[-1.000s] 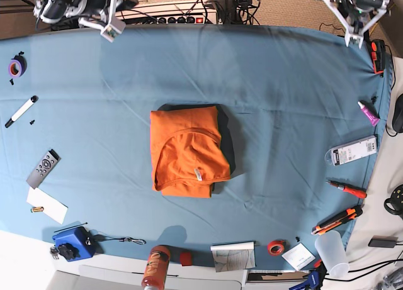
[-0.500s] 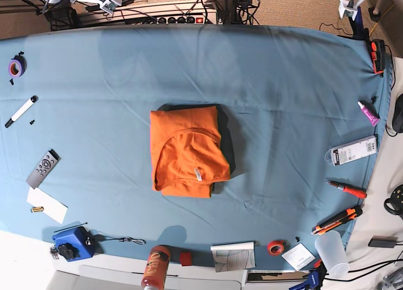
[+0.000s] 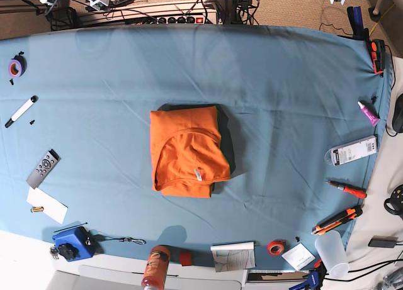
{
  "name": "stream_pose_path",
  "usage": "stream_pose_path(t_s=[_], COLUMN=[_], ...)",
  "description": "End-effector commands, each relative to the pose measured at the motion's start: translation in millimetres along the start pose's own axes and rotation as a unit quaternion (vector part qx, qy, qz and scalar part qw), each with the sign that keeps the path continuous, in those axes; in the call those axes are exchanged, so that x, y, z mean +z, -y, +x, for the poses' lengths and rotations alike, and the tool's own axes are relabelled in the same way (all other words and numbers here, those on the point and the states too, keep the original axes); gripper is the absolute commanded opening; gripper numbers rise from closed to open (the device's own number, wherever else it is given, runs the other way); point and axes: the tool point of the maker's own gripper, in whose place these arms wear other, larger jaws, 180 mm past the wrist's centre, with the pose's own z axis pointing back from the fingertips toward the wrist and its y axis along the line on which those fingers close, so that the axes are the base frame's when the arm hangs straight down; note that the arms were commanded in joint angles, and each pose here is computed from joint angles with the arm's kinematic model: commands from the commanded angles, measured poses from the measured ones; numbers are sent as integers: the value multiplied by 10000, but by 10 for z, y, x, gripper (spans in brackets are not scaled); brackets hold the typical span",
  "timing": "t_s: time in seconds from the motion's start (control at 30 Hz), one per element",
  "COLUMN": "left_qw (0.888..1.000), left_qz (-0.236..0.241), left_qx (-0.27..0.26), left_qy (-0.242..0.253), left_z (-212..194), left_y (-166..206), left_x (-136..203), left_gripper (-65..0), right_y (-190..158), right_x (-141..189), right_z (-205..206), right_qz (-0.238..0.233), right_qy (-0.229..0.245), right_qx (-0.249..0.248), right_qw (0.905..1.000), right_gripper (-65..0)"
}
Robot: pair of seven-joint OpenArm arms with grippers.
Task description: Layout the t-shirt on the table in an organized manner, then fold the t-shirt properly
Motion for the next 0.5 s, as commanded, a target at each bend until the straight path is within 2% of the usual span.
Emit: stream_pose_path(t_s=[0.0, 0.2, 0.3, 0.47], left_qw=[9999, 9983, 9975, 9959], left_qz=[52, -430, -654, -766], left_qx=[35, 15, 100, 481], left_qy=[-120, -388, -235, 43], left_z=[-65, -168, -136, -19], left_y=[-68, -23, 13, 13], left_x=[-35, -426, -599, -831], left_gripper=[-650, -650, -650, -650], right_y=[26, 85, 111, 161], right_x=[-27, -387, -554, -809], right_z=[-66, -91, -7, 97], right_qz=[-5, 177, 241, 192], right_qy=[-163, -678, -784, -1027], right_qx=[13, 57, 120, 417], right_qw=[9999, 9975, 9966, 9937], right_gripper=[-650, -650, -650, -650])
